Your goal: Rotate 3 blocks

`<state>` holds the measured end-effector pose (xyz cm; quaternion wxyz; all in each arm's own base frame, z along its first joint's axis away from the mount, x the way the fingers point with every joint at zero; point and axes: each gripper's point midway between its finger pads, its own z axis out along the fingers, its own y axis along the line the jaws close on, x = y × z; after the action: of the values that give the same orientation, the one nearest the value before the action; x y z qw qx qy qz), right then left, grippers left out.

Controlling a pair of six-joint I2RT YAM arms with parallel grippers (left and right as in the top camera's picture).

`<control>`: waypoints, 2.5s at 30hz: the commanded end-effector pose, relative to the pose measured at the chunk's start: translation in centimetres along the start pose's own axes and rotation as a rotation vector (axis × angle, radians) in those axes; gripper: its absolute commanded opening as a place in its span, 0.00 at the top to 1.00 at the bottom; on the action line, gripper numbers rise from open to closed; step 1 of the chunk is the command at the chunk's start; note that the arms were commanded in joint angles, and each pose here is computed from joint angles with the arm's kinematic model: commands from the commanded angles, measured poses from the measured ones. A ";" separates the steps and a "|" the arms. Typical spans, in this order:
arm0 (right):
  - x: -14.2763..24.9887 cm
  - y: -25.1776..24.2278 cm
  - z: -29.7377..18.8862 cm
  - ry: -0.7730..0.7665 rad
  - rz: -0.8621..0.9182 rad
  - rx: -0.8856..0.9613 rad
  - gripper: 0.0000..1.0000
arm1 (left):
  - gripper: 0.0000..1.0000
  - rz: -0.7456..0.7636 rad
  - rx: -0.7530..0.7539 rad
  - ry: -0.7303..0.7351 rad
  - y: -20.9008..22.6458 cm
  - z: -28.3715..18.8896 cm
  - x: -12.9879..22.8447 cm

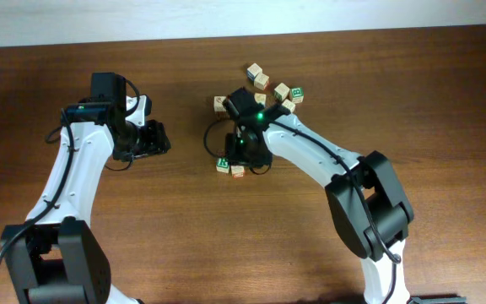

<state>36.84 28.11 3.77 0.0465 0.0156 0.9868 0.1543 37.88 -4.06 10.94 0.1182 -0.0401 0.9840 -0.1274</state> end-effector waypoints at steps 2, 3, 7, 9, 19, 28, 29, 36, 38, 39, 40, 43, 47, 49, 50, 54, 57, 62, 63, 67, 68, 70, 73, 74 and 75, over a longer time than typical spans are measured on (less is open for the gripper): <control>-1.5 -0.3 -1.1 -0.058 -0.034 0.066 0.63 | 0.41 -0.002 -0.009 -0.013 0.2 -0.2 -0.5; -1.6 -0.4 -1.2 -0.062 -0.034 0.073 0.63 | 0.41 -0.002 -0.009 -0.013 0.2 -0.2 -0.5; -3.3 -1.6 -2.1 -0.117 -0.064 0.124 0.63 | 0.41 -0.002 -0.009 -0.013 0.2 -0.2 -0.5; -4.6 -2.8 -2.6 -0.152 -0.048 0.151 0.59 | 0.42 -0.002 -0.009 -0.013 0.2 -0.2 -0.5; -10.1 -5.1 -3.9 -0.350 -0.015 0.200 0.47 | 0.41 -0.002 -0.010 -0.013 0.2 -0.2 -0.5; -10.9 -5.1 -2.6 -0.373 0.023 0.188 0.45 | 0.41 -0.002 -0.010 -0.013 0.2 -0.2 -0.5; -10.8 -5.3 -2.0 -0.366 0.034 0.190 0.45 | 0.41 -0.002 -0.010 -0.013 0.2 -0.2 -0.5; -10.6 -5.7 -0.1 -0.340 0.039 0.197 0.54 | 0.41 -0.003 -0.028 -0.014 0.5 -0.2 -0.5; -10.7 -5.7 -0.1 -0.341 0.038 0.195 0.57 | 0.40 -0.003 -0.031 -0.015 0.6 -0.2 -0.6; -10.7 -5.7 -0.1 -0.341 0.039 0.196 0.60 | 0.41 -0.003 -0.031 -0.015 0.6 -0.2 -0.6; -10.6 -5.7 -0.1 -0.340 0.039 0.196 0.61 | 0.41 -0.003 -0.031 -0.015 0.6 -0.2 -0.6; -10.4 -5.9 0.0 -0.328 0.039 0.203 0.69 | 0.40 -0.003 -0.031 -0.015 0.6 -0.2 -0.6; -9.8 -6.1 0.1 -0.304 0.040 0.209 0.70 | 0.40 -0.003 -0.031 -0.015 0.6 -0.2 -0.6; -9.5 -6.2 0.2 -0.293 0.040 0.211 0.70 | 0.40 -0.003 -0.031 -0.015 0.6 -0.2 -0.6; -9.3 -6.2 0.3 -0.280 0.041 0.211 0.70 | 0.40 -0.003 -0.031 -0.015 0.6 -0.2 -0.6; -7.8 -6.6 0.6 -0.217 0.070 0.214 0.70 | 0.40 -0.003 -0.031 -0.015 0.6 -0.2 -0.5; -6.8 -6.2 0.8 -0.165 0.071 0.189 0.70 | 0.40 -0.003 -0.031 -0.015 0.6 -0.2 -0.5; -4.8 -5.7 1.1 -0.068 0.078 0.147 0.70 | 0.40 -0.003 -0.031 -0.014 0.6 -0.2 -0.5; -4.4 -5.6 1.2 -0.050 0.080 0.139 0.70 | 0.40 -0.003 -0.031 -0.014 0.6 -0.2 -0.5; -2.8 -5.3 1.3 0.012 0.077 0.140 0.70 | 0.40 -0.004 -0.032 -0.012 0.6 -0.2 -0.5; -2.5 -5.2 1.3 0.020 0.073 0.144 0.70 | 0.40 -0.004 -0.032 -0.012 0.6 -0.2 -0.5; -1.8 -5.0 1.4 0.037 0.061 0.152 0.70 | 0.40 -0.004 -0.032 -0.012 0.6 -0.2 -0.5; -0.9 -4.4 1.5 0.059 0.042 0.151 0.70 | 0.40 -0.004 -0.032 -0.011 0.6 -0.2 -0.5; -0.7 -4.2 1.6 0.067 0.035 0.149 0.70 | 0.40 -0.004 -0.032 -0.010 0.6 -0.2 -0.4; -0.5 -4.2 1.6 0.071 0.034 0.151 0.70 | 0.40 -0.005 -0.032 -0.009 0.6 -0.2 -0.4</control>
<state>39.39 23.69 2.17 0.0381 0.0446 0.9949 0.0826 37.89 -3.76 10.88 0.1188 -0.0412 0.9849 -0.1186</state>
